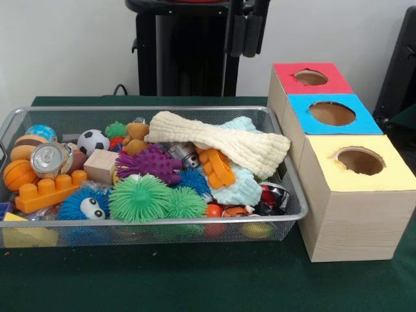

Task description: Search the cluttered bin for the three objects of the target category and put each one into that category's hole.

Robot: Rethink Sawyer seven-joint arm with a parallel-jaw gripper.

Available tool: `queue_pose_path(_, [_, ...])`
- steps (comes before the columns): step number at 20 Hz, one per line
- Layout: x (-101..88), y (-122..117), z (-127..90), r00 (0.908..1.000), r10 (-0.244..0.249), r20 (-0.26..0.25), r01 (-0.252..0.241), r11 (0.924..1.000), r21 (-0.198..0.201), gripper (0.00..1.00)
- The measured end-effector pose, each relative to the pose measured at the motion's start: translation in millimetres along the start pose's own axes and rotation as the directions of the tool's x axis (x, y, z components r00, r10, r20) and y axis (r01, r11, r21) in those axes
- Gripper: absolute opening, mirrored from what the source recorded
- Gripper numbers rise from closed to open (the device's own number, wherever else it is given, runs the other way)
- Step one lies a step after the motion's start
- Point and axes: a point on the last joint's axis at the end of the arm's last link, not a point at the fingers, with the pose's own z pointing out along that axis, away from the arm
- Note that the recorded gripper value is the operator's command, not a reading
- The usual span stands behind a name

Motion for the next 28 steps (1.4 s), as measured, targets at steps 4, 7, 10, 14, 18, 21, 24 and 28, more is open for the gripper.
queue_pose_path(4, [-1.1,2.7,2.6,0.9997,-0.007,0.023,0.007,1.0,0.004,0.0])
queue_pose_path(7, [-5.2,5.0,7.7,0.9978,-0.014,0.065,0.013,0.9999,0.01,0.0])
queue_pose_path(10, [-8.7,6.4,12.6,0.995,-0.019,0.098,0.017,0.9997,0.015,0.0])
queue_pose_path(14, [-12.1,8.4,19.4,0.9911,-0.025,0.131,0.022,0.9996,0.019,0.0])
queue_pose_path(18, [-13.7,10.7,27.9,0.9878,-0.029,0.153,0.027,0.9995,0.018,0.0])
queue_pose_path(21, [-14.3,10.7,31.9,0.9867,-0.029,0.16,0.027,0.9995,0.015,0.0])
queue_pose_path(24, [-14.2,9.2,33.9,0.986,-0.026,0.165,0.025,0.9996,0.011,0.0])
queue_pose_path(28, [-12.9,4.1,36.9,0.9858,-0.02,0.167,0.019,0.9998,0.008,0.0])
